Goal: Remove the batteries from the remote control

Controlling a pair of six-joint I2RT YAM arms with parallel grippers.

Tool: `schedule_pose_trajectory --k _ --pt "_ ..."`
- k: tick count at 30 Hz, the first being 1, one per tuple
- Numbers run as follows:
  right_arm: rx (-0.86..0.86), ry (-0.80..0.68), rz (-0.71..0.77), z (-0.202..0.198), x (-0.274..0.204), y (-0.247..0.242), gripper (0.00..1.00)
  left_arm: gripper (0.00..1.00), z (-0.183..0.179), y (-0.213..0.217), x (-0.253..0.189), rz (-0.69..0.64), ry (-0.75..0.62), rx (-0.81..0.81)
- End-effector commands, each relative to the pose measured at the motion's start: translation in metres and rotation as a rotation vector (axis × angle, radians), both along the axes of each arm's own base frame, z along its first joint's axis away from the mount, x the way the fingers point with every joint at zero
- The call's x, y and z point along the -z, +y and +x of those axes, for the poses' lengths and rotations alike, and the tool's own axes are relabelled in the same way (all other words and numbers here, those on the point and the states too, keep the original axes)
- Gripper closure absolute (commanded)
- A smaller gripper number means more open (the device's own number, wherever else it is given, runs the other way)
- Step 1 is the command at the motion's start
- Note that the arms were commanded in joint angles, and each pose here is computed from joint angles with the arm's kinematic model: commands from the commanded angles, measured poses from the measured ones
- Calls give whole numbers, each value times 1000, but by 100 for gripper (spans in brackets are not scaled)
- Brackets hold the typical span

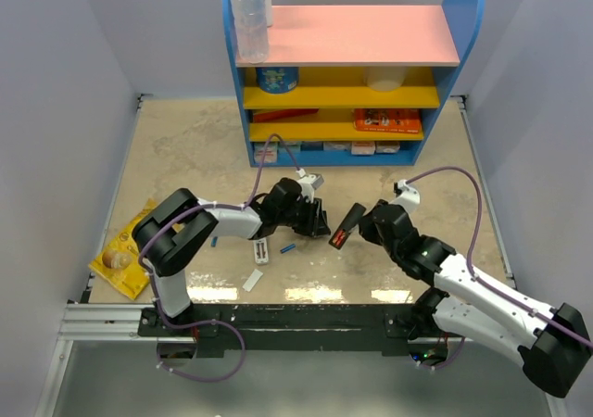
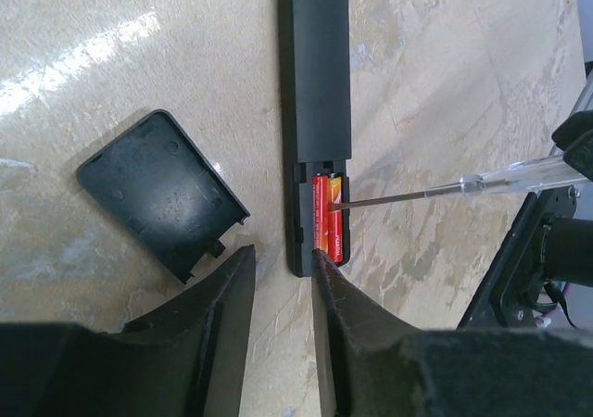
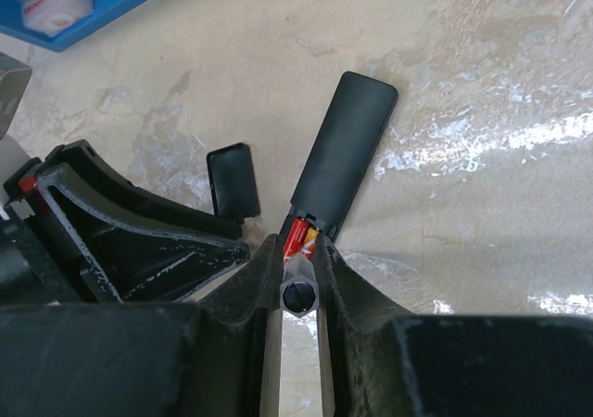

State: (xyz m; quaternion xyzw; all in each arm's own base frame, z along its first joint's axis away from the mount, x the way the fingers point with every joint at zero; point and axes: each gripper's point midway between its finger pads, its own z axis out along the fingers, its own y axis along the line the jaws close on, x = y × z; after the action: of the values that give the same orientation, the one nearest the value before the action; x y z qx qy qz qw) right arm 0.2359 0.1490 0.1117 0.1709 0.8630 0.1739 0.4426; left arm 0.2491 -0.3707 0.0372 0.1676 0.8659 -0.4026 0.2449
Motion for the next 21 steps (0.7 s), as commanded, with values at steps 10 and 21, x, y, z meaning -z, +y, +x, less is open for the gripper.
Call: schedule_pose_trajectory --k 10,21 --pt "-22 112 -30 -28 34 -12 100 75 6 -18 3 -30 -19 48" --pt "-1 56 97 -33 31 -10 100 80 1 -19 14 -25 6 61"
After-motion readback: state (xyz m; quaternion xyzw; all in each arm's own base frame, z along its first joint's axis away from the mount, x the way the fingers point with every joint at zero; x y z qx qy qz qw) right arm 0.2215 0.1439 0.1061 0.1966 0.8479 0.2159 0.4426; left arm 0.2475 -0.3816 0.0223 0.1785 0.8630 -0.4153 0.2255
